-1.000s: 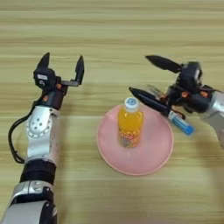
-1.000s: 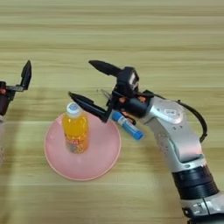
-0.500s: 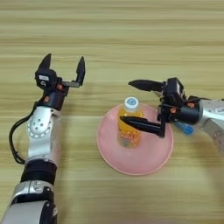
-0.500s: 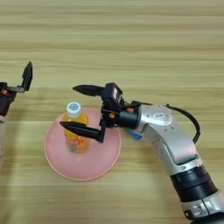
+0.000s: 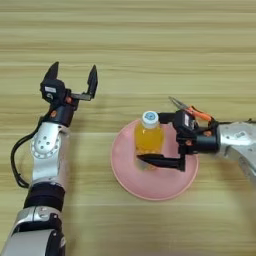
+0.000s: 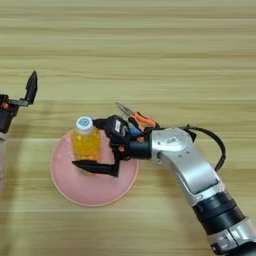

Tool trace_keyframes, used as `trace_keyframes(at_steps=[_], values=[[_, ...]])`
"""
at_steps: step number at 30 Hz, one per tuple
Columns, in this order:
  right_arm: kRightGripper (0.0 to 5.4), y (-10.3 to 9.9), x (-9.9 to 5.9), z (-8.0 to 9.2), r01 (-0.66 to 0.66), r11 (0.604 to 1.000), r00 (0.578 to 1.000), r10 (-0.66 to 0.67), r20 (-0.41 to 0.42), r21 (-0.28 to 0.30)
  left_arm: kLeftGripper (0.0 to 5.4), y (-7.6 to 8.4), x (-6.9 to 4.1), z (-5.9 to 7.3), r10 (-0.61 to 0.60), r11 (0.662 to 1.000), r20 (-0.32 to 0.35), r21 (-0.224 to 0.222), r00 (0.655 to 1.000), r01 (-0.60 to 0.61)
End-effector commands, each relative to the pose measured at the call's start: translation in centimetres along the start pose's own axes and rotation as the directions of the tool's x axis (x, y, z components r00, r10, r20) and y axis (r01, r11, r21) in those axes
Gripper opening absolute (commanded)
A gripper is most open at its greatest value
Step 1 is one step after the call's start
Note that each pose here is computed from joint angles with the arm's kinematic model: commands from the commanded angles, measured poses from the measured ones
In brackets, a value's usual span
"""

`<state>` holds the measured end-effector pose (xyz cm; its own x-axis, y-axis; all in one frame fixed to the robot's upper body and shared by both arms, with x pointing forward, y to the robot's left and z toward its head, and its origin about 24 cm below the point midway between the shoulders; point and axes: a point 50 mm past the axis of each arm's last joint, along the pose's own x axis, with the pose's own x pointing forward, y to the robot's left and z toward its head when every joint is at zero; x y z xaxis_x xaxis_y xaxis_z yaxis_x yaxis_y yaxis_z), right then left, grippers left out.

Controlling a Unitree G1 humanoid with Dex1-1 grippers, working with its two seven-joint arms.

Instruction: Move the objects on the table

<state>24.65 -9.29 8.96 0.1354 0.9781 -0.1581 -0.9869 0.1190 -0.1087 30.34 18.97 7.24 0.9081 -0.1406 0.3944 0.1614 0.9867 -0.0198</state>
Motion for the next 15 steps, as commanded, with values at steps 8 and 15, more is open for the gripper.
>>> trace_keyframes(at_steps=[8, 15], values=[[3.63, -0.13, 0.59, 0.47, 0.011, 1.0, 0.999, -0.01, 0.043, -0.012, 5.4, -0.41, 0.36, 0.23, -0.033, 0.999, 0.013, 0.003, 0.999, 0.033], [3.57, -0.45, 0.46, 0.86, 0.031, 0.999, 0.998, -0.03, 0.063, -0.02, 5.4, -0.45, 0.3, 0.42, -0.044, 0.999, 0.023, 0.002, 0.999, 0.044]])
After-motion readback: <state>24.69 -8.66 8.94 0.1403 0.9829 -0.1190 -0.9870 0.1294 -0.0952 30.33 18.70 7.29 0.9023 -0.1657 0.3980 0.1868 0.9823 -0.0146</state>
